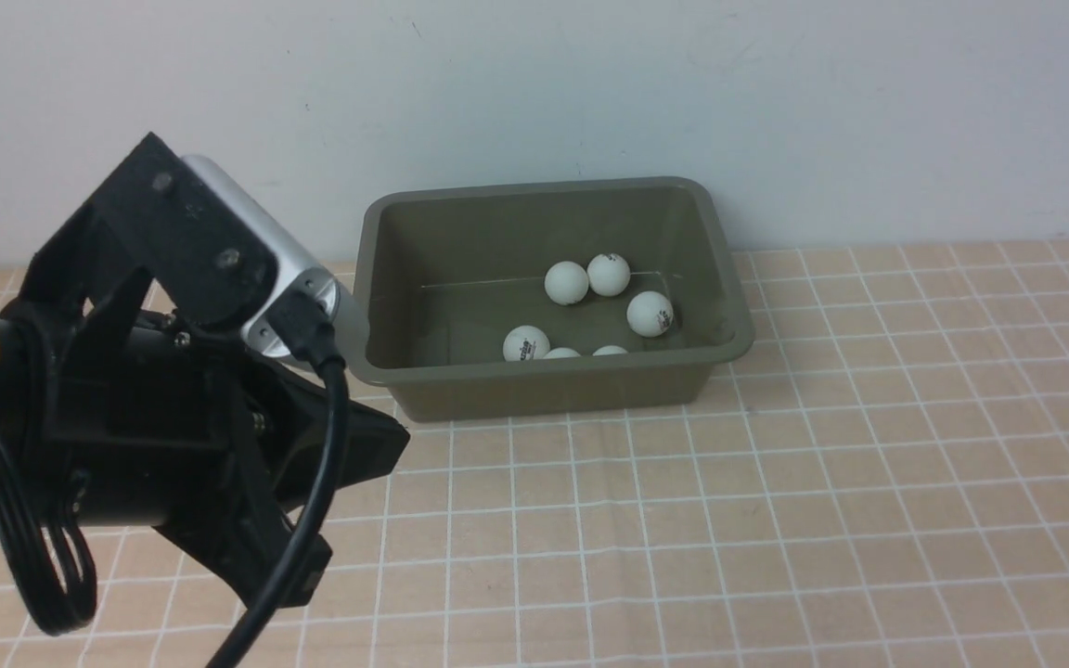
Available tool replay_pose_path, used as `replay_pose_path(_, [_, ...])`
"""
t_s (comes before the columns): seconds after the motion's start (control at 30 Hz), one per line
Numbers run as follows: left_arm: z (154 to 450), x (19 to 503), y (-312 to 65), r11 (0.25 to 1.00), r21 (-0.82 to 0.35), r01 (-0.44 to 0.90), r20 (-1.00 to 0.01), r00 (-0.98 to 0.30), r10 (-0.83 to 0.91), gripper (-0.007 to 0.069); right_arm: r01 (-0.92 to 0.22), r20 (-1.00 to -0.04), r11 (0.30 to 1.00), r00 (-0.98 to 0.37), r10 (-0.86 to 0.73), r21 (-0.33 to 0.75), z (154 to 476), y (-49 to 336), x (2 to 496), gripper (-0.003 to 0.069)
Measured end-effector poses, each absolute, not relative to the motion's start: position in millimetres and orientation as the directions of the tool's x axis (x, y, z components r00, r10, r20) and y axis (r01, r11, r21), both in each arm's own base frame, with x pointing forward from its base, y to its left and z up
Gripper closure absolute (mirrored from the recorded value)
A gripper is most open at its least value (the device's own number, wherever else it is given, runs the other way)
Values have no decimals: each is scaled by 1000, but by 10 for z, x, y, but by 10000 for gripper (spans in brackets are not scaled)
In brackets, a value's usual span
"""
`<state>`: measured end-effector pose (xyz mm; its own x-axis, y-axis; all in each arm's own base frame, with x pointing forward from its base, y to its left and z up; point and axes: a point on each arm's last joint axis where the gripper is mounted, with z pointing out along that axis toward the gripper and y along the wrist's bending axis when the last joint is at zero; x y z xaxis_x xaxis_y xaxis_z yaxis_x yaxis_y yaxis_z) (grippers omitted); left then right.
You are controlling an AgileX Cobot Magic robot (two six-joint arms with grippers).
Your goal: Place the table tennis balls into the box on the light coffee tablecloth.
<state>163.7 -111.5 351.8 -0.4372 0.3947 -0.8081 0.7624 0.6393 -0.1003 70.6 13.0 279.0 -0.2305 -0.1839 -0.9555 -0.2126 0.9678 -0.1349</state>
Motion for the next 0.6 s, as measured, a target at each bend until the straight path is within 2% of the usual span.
replay_pose_path(0.2, [3534, 1660, -1112, 648, -81, 757, -823, -418, 385, 670, -217, -940, 969, -292, -177, -115, 2736, 129, 690, 670])
replay_pose_path(0.4, [3562, 1696, -1107, 646, -13, 763, -847, -352, 399, 670, -228, -913, 967, -362, -189, -110, 2670, 127, 664, 670])
replay_pose_path(0.6, [3576, 1698, -1117, 648, -29, 761, -856, -353, 378, 670, -237, -888, 966, -415, -199, -106, 2619, 125, 642, 670])
